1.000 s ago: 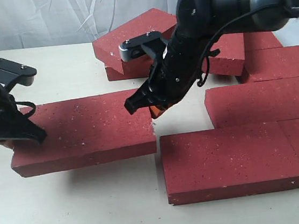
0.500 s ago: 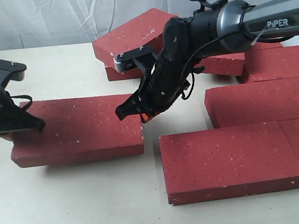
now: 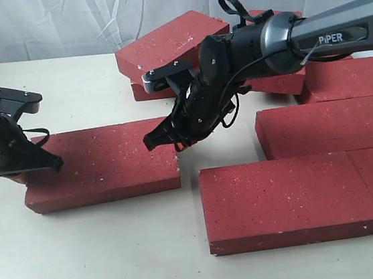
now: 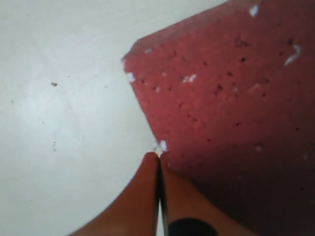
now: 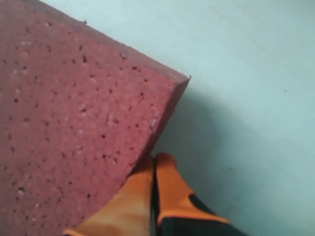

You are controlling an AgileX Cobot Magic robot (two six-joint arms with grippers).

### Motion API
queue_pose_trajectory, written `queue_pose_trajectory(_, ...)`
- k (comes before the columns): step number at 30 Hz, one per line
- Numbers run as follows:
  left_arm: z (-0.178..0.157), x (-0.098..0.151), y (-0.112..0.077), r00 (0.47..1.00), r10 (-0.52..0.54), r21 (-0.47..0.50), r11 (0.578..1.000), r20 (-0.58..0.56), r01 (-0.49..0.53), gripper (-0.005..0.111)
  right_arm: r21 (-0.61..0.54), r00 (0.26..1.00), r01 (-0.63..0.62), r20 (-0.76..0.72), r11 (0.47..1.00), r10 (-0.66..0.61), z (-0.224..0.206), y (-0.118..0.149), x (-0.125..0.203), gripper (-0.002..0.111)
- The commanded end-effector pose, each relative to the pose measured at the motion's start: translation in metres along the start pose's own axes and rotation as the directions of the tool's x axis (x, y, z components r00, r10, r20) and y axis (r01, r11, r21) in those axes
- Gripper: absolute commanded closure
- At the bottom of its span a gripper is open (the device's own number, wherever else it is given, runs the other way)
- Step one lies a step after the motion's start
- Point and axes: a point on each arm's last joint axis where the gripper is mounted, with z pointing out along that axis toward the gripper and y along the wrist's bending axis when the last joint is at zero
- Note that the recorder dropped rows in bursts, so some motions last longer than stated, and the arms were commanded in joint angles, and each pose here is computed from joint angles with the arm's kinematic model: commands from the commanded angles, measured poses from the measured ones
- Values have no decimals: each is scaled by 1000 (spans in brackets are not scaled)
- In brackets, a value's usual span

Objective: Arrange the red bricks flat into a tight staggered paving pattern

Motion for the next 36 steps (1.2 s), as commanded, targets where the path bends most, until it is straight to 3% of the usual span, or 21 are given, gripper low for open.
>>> queue_pose_trajectory(1, 0, -4, 14, 992, -119, 27, 993, 48, 118, 107, 47, 998, -43, 38, 998, 41, -6, 3, -6, 109)
queue_pose_trajectory(6, 0, -2, 24, 982, -181, 40, 983, 46, 179, 107, 69, 998, -50, 27, 996, 48, -12, 3, -5, 109)
queue_pose_trajectory(14, 0, -2, 26, 986, -157, 19, 987, 46, 157, 107, 124, 994, -108, 10, 986, 107, -22, -5, -4, 109)
queue_pose_trajectory(23, 0, -2, 28, 989, -140, 6, 990, 52, 140, 107, 136, 980, -194, -12, 971, 197, -76, -19, -4, 109)
queue_pose_trajectory(29, 6, -3, 30, 988, -149, 7, 989, 52, 149, 107, 168, 974, -224, 0, 960, 227, -125, -45, 4, 109)
queue_pose_trajectory(36, 23, -2, 27, 983, -182, 32, 983, 2, 181, 107, 224, 940, -343, 85, 912, 332, -160, -90, 46, 109)
